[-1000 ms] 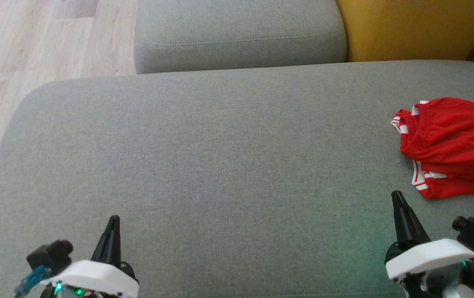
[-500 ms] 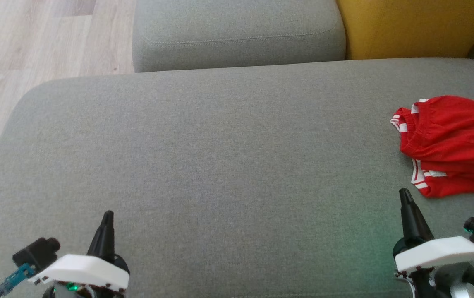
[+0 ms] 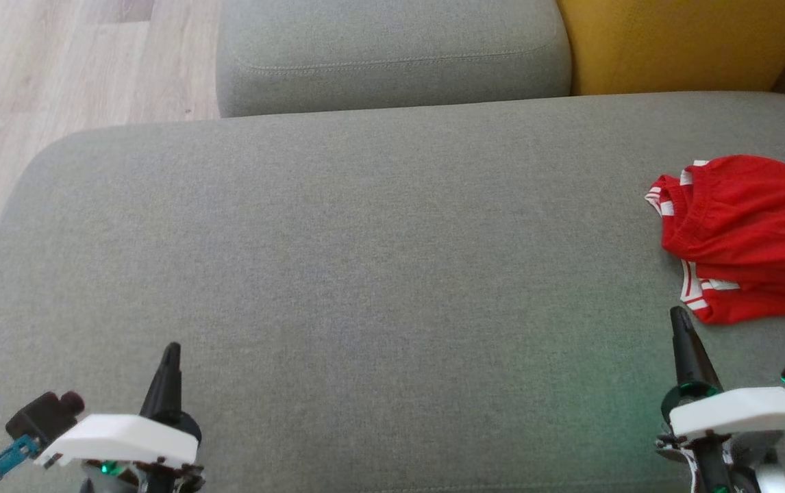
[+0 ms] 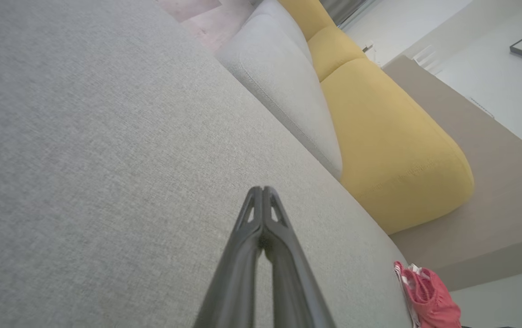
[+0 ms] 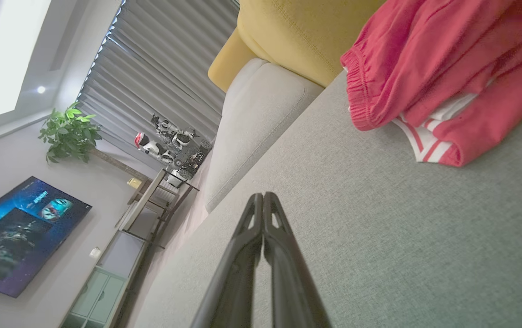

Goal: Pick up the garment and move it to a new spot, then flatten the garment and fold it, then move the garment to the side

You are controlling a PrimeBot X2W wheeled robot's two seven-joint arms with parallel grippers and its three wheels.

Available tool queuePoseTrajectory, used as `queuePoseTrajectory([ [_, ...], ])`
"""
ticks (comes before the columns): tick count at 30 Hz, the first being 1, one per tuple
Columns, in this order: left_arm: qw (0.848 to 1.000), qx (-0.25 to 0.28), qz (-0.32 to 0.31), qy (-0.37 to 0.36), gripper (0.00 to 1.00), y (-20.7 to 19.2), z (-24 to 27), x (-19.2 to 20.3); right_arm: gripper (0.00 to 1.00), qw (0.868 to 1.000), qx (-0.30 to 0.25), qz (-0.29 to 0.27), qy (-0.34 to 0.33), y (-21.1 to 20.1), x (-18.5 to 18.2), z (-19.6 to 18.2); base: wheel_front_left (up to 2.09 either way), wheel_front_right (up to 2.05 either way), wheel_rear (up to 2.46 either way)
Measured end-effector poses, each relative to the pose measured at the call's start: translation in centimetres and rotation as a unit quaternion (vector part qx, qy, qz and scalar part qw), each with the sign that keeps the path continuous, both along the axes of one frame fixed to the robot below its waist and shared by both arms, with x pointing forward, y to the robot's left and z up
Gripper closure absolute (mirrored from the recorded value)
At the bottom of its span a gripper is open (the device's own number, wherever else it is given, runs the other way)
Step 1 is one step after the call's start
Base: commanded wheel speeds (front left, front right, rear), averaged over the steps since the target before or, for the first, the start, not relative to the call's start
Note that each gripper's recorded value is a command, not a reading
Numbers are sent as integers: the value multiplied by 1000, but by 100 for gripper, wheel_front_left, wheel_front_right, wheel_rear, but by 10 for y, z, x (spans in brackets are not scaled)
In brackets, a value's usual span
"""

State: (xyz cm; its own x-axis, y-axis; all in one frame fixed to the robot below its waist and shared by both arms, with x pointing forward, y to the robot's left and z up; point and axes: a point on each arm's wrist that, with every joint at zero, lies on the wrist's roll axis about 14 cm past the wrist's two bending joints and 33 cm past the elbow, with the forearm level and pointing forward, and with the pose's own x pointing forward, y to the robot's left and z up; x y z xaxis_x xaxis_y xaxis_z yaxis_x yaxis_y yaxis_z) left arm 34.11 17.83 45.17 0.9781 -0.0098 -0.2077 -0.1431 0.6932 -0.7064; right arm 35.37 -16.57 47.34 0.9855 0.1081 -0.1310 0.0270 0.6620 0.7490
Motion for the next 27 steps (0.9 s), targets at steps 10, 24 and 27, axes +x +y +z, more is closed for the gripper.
queuePoseTrajectory([
  [10,998,-60,7,-5,100,1,4,7,100,998,57,-19,-2,-7,5,3,0,0,0],
  [24,989,-147,20,-5,100,2,7,13,100,990,138,-40,0,-13,9,3,0,0,0],
  [27,987,-158,22,-6,100,1,6,13,100,988,149,-44,2,-14,8,2,0,0,0],
])
